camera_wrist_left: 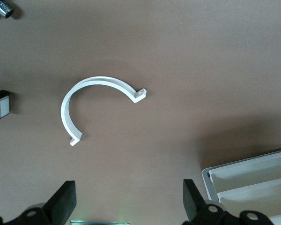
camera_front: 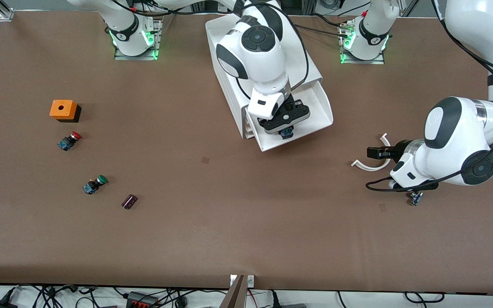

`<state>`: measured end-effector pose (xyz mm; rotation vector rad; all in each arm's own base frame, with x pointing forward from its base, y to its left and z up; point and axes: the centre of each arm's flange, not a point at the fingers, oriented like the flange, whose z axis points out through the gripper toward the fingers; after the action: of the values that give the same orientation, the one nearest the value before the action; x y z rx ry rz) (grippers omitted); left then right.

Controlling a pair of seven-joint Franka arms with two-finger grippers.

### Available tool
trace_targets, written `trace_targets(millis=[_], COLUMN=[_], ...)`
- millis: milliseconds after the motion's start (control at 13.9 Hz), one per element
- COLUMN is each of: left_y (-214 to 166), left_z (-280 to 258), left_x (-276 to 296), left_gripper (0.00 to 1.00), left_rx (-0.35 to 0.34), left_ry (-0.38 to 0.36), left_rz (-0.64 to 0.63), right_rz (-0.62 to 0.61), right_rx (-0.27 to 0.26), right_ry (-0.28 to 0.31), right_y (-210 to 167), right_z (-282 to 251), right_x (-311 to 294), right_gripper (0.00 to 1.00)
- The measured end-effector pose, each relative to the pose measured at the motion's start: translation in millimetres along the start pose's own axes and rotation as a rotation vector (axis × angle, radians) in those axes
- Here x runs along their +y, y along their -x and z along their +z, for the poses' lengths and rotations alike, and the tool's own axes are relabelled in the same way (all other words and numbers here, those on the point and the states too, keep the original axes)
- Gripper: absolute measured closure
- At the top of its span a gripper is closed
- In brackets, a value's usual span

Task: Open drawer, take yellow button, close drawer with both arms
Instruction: 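Lift the orange button out of the drawer with the right gripper, then push the drawer closed with the left gripper while the right gripper carries button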

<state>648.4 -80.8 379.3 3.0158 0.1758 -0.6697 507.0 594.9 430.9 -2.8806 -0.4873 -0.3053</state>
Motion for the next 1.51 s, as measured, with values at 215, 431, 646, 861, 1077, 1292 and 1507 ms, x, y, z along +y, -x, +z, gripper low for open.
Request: trace_targets(millis=[215,431,646,861,1077,1292,1507], left_y=[8.1,17.5,29.3,39.8,50.0,69.2,94.1], left_z=[-2.3,-3.4,6.2,35.8,51.7,67.4,83.9], left_x=[28.2,78.9,134.7,177.5,199.1,217.6,228.6], left_gripper=[0.00,0.00,0.00,0.00,0.00,0.00,0.00], left_rx=[0.011,0.066,0.124,0.149,0.147,0.134,0.124], left_ry=[-0.001,0.027,0.065,0.066,0.059,0.052,0.034], left_rz=[-0.069,-0.127,-0.195,-0.197,-0.213,-0.202,-0.177], right_rz=[0.068,0.170,0.235,0.263,0.265,0.270,0.263], right_rx=[-0.008,-0.079,-0.211,-0.317,-0.418,-0.436,-0.415], right_ry=[0.070,0.139,0.159,0.154,0.150,0.146,0.145], right_y=[-30.2,-60.0,-70.7,-58.2,-31.5,-5.0,28.8], right_z=[-56.8,-86.7,-75.9,-42.9,-1.5,32.8,66.9], right_x=[49.2,156.3,279.8,359.0,423.0,446.2,456.1], right_gripper=[0.59,0.59,0.59,0.59,0.59,0.59,0.59])
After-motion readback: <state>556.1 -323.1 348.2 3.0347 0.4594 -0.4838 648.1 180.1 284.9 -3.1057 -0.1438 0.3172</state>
